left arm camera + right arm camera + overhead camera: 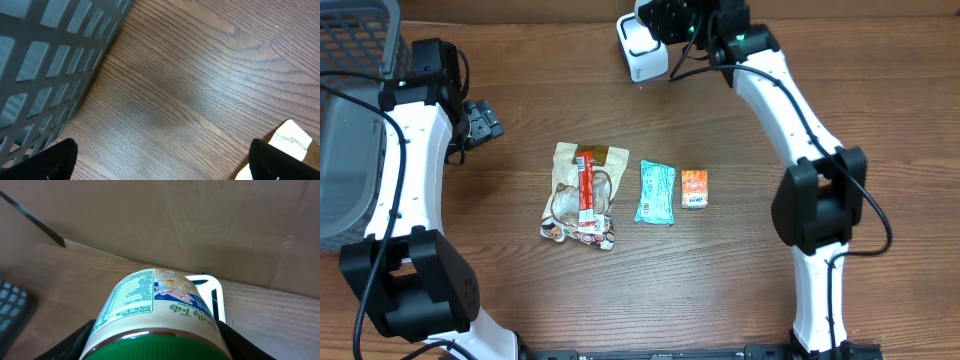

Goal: Scan the item barcode
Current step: 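Hold the jar label against the white scanner with the right gripper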

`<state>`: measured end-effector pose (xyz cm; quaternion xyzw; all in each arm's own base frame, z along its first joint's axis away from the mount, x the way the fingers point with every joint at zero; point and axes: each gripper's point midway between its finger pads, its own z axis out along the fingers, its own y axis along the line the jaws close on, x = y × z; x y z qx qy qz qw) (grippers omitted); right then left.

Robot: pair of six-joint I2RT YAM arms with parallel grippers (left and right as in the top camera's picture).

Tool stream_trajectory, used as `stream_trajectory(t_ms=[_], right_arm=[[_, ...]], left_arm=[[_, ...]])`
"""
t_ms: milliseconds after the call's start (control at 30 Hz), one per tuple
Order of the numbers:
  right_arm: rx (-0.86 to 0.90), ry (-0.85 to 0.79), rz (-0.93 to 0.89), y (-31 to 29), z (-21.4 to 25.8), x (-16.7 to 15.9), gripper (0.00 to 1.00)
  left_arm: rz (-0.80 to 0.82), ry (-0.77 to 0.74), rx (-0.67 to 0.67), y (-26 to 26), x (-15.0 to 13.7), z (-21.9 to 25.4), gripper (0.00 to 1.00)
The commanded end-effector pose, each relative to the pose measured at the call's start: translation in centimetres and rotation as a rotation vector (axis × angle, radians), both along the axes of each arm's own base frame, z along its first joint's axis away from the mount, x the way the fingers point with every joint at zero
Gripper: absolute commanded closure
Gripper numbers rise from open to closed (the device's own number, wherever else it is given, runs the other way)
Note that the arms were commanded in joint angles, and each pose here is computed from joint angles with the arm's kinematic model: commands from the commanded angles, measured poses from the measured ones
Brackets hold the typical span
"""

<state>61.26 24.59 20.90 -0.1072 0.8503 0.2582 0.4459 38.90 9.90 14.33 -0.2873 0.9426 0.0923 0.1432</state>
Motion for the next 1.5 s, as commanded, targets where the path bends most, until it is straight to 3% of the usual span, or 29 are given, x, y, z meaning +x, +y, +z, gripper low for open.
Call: stream_trajectory(t_ms=[0,267,800,1233,1467], right_arm=[[0.044,-0.035,-0.002,1.0,-1.3,1.6,0.96],[0.208,-0.058,-0.07,1.7,-1.9,3.9,0.96],[0.216,-0.131,-0.152,3.1,-4.7,5.6,0.96],[0.257,-0.155,-0.076,4.1,-3.4,5.1,0.96],[0.276,-0.192,-0.056,4.0,2.1,3.9,0.96]], left_arm=[[-0.02,-0.033,0.022,0.3,0.3,1.5,0.0],[-0.02,-0.033,0.022,0.3,0.3,1.5,0.0],[-0.02,-0.033,0.022,0.3,0.3,1.5,0.0],[-0.02,-0.033,0.022,0.3,0.3,1.5,0.0],[-0.02,-0.033,0.022,0.3,0.3,1.5,0.0]])
